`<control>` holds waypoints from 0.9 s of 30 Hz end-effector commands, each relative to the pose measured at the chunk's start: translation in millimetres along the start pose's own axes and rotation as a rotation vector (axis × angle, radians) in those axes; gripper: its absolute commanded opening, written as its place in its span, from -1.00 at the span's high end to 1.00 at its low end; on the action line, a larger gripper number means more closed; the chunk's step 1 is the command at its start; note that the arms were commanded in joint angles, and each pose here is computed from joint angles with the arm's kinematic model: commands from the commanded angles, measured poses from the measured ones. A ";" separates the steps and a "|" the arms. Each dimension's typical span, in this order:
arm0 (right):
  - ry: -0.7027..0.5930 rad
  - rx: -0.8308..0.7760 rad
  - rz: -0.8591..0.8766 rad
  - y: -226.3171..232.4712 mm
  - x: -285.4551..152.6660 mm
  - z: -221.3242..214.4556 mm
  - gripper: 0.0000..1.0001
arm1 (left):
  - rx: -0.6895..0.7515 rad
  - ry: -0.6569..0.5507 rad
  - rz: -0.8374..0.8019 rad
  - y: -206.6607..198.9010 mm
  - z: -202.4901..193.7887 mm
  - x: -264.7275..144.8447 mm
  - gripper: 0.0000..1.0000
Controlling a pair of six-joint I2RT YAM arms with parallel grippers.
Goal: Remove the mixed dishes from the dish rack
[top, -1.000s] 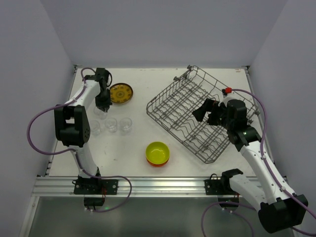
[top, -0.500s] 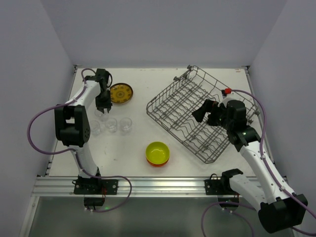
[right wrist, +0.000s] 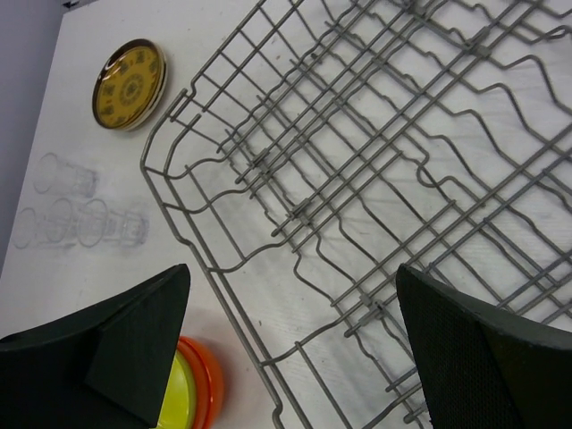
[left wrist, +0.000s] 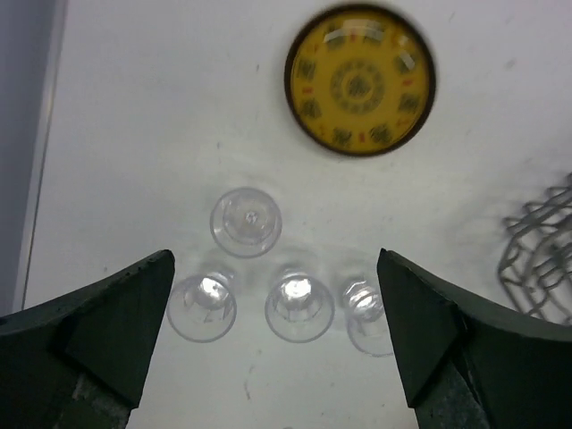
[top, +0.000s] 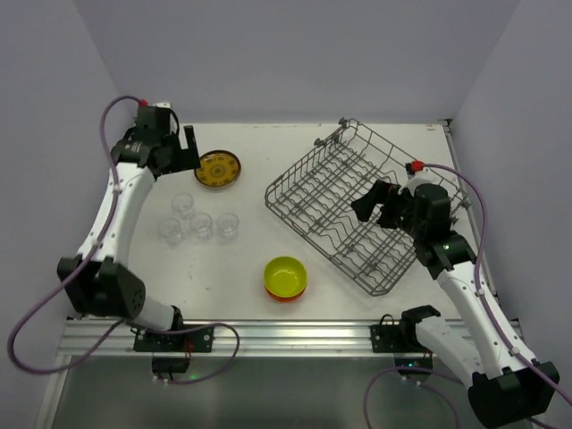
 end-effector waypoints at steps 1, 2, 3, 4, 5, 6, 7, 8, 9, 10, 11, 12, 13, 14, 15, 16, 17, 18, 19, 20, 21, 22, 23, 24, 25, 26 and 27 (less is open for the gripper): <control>-0.093 -0.026 -0.131 -7.7 -14.8 15.7 -0.98 | -0.071 -0.302 -0.069 6.1 15.7 -72.3 -1.00; -0.107 -0.024 -0.181 -9.9 -22.8 19.3 -0.98 | -0.091 -0.383 -0.024 8.6 16.7 -82.6 -1.00; -0.121 -0.019 -0.228 -12.8 -27.4 22.2 -0.98 | -0.087 -0.404 -0.003 11.7 5.7 -84.9 -1.00; -0.145 -0.017 -0.296 -17.2 -32.6 26.0 -0.98 | -0.103 -0.488 -0.030 15.5 2.4 -109.8 -1.00; -0.157 -0.021 -0.304 -14.9 -42.7 31.4 -0.98 | -0.106 -0.529 -0.051 14.1 -0.3 -118.3 -1.00; -0.161 -0.034 -0.308 -14.1 -48.0 34.0 -0.98 | -0.114 -0.541 -0.046 18.6 -8.0 -120.7 -1.00; -0.166 -0.035 -0.314 -12.6 -54.2 37.0 -0.98 | -0.136 -0.593 -0.071 25.4 -12.5 -138.4 -1.00; -0.165 -0.039 -0.317 -9.5 -64.2 40.9 -0.98 | -0.145 -0.615 -0.080 28.5 -15.3 -144.3 -1.00; -0.190 -0.040 -0.311 -6.8 -74.5 44.1 -0.98 | -0.147 -0.628 -0.075 33.0 -19.9 -148.0 -1.00; -0.206 -0.049 -0.303 -4.3 -82.9 45.8 -0.98 | -0.160 -0.664 -0.085 39.8 -24.6 -161.6 -1.00; -0.221 -0.056 -0.290 -1.4 -92.5 48.0 -0.98 | -0.153 -0.669 -0.077 44.5 -29.3 -166.3 -1.00; -0.260 -0.071 -0.275 0.7 -106.5 49.5 -0.98 | -0.164 -0.697 -0.076 51.6 -34.4 -177.4 -1.00; -0.263 -0.080 -0.274 1.2 -115.0 48.0 -0.98 | -0.157 -0.692 -0.067 56.5 -40.6 -181.7 -1.00; -0.293 -0.087 -0.266 4.1 -126.9 52.3 -0.98 | -0.149 -0.696 -0.062 59.9 -44.0 -185.3 -1.00; -0.321 -0.102 -0.261 5.0 -138.7 52.8 -0.98 | -0.159 -0.719 -0.064 66.1 -49.7 -194.4 -1.00; -0.329 -0.109 -0.261 5.5 -145.4 52.9 -0.98 | -0.159 -0.708 -0.052 70.4 -56.1 -196.0 -1.00; -0.335 -0.110 -0.275 5.0 -154.0 52.5 -0.98 | -0.149 -0.702 -0.046 73.0 -61.9 -194.2 -1.00; -0.350 -0.107 -0.269 6.3 -162.8 51.8 -0.98 | -0.143 -0.719 -0.049 78.6 -69.0 -199.3 -1.00; -0.350 -0.107 -0.267 6.4 -165.5 50.7 -0.98 | -0.144 -0.720 -0.046 81.1 -73.4 -199.4 -1.00; -0.341 -0.127 -0.255 7.0 -168.1 48.8 -0.98 | -0.123 -0.705 -0.044 82.6 -79.9 -194.9 -1.00; -0.343 -0.139 -0.258 6.6 -170.5 48.5 -0.98 | -0.112 -0.720 -0.070 85.0 -86.4 -198.5 -1.00; -0.335 -0.148 -0.263 5.5 -172.9 46.1 -0.98 | -0.098 -0.721 -0.096 84.8 -90.8 -198.9 -1.00; -0.329 -0.163 -0.275 3.7 -174.4 44.8 -0.98 | -0.082 -0.719 -0.117 84.8 -95.3 -198.6 -1.00; -0.329 -0.183 -0.300 0.8 -177.0 44.5 -0.98 | -0.076 -0.721 -0.157 85.1 -103.7 -199.0 -1.00; -0.323 -0.195 -0.319 -1.6 -180.6 42.6 -0.98 | -0.077 -0.723 -0.170 85.9 -107.8 -199.1 -1.00; -0.325 -0.215 -0.337 -4.0 -183.2 42.0 -0.98 | -0.073 -0.711 -0.181 85.6 -113.3 -194.0 -1.00; -0.336 -0.219 -0.362 -6.8 -186.4 41.5 -0.98 | -0.085 -0.730 -0.195 88.3 -118.5 -196.9 -1.00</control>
Point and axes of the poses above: each gripper's point midway between its finger pads, its own x axis out along the fingers, its own y axis along the line the jaws close on, z = x × y, the point moved 8 cm from there along -x, back along the fingers, and after that the axes turned 7 degrees about -x, right-handed, at the moved point
